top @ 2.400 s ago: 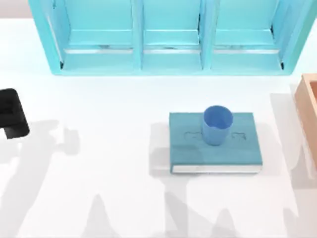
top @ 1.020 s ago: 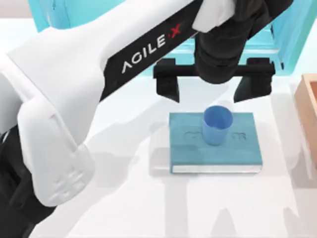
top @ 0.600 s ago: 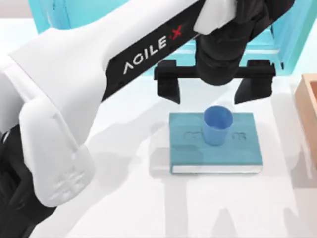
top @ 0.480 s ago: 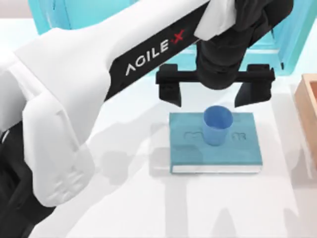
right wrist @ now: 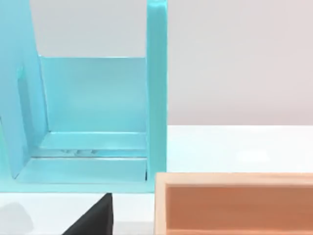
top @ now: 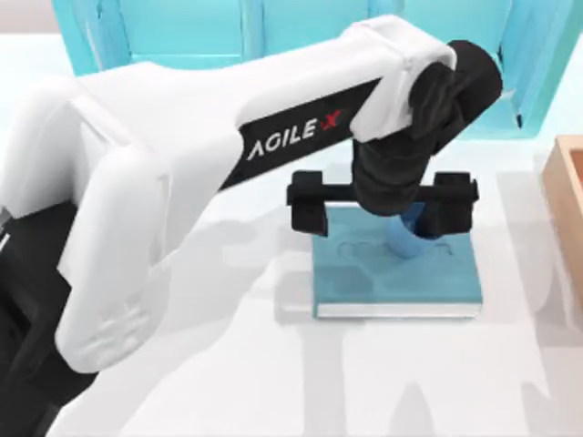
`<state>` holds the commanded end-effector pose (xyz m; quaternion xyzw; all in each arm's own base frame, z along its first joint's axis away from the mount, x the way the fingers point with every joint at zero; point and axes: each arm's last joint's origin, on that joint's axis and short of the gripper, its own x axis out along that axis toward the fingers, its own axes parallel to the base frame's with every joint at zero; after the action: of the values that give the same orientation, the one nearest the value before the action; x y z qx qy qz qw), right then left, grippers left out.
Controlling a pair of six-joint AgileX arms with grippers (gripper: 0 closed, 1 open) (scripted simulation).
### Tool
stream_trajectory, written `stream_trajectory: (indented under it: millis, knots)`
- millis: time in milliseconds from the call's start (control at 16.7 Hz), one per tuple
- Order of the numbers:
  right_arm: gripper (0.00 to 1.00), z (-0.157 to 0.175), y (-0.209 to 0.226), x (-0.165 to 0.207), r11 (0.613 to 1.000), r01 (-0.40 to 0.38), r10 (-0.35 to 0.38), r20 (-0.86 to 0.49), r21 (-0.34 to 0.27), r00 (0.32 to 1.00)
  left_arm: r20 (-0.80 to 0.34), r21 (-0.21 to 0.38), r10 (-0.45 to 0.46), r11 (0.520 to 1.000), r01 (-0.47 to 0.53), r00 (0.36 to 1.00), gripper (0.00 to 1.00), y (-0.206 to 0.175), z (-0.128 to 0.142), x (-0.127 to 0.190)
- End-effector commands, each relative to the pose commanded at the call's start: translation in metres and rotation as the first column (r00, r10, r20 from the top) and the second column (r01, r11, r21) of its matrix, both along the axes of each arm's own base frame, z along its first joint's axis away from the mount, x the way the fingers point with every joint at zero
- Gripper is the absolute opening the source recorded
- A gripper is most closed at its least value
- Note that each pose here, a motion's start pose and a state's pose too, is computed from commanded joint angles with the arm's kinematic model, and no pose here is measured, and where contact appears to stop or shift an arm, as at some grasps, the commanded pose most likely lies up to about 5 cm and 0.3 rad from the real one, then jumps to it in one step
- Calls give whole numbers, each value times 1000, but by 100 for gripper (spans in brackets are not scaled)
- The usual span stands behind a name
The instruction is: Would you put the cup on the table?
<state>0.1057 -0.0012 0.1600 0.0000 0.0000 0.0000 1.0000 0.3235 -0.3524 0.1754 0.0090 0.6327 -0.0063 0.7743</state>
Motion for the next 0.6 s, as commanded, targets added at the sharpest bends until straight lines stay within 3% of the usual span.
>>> stream_trajectory:
  millis: [240, 600]
  knots:
    - [100, 0, 0, 0, 1000, 0, 0, 0, 0, 1000, 0, 0, 0, 1000, 0, 1000, 100, 0, -1, 0]
    - [100, 0, 0, 0, 1000, 0, 0, 0, 0, 1000, 0, 0, 0, 1000, 0, 1000, 55, 0, -1, 0]
